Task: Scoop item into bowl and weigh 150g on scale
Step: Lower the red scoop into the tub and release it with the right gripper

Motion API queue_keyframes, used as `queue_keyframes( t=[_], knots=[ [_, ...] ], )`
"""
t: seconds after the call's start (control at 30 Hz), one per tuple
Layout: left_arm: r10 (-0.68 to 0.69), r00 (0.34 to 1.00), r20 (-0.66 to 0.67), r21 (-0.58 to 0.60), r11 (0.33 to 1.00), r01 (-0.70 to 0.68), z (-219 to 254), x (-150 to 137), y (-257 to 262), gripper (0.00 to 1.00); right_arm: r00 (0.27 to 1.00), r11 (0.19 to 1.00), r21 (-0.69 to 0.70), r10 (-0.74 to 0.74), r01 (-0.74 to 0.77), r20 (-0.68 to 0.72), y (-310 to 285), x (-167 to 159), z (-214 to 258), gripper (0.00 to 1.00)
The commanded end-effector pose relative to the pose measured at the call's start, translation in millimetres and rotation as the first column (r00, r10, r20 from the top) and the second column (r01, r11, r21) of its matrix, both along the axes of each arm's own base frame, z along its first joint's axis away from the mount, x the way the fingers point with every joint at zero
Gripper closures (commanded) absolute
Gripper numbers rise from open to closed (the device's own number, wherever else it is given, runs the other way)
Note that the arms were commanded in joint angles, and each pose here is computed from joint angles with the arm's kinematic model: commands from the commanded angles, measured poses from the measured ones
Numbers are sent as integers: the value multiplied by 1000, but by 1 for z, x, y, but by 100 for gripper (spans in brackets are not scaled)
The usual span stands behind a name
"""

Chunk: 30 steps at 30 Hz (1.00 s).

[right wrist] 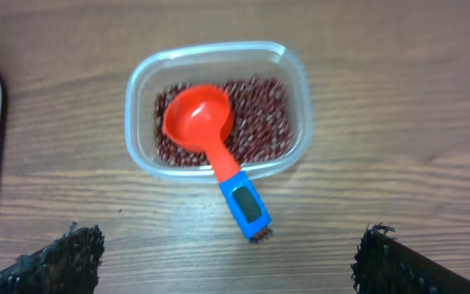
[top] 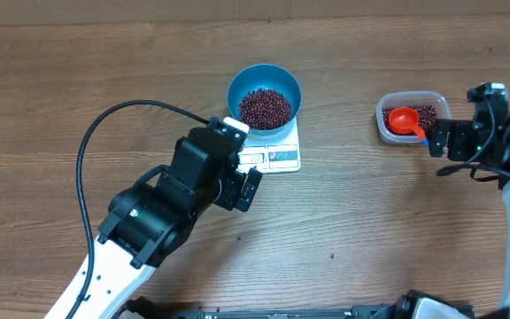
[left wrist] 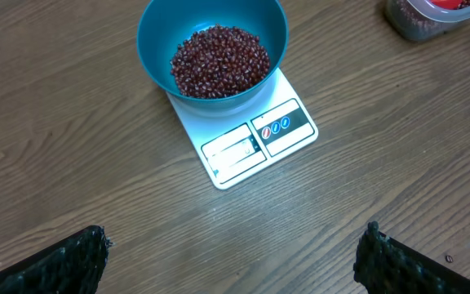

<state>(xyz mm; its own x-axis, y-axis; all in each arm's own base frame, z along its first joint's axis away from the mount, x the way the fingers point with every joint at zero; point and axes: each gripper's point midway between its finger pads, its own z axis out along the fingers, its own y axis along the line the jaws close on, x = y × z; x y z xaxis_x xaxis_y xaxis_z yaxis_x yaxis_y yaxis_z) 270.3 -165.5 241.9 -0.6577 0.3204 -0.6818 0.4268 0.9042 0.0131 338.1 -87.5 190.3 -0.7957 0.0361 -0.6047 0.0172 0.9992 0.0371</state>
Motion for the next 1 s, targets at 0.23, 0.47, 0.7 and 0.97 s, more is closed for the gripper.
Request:
queue_keyframes(
  t=[0.23, 0.47, 0.7, 0.97],
  knots=[
    [0, 1000, 12, 12, 1000, 0, 2, 3, 2, 1, 969, 972, -14, 233, -233, 81, 29, 2, 22, 4],
    [0, 1000, 12, 12, 1000, 0, 2, 3, 2, 0, 970, 972, -3, 233, -233, 69, 30, -1, 20, 0],
    [0, 1000, 12, 12, 1000, 0, 2, 3, 2, 0, 970, 972, -3, 233, -234, 69, 30, -1, 20, 0],
    [0, 1000, 12, 12, 1000, 0, 2, 3, 2, 0, 970, 972, -3, 233, -234, 69, 30, -1, 20, 0]
  ],
)
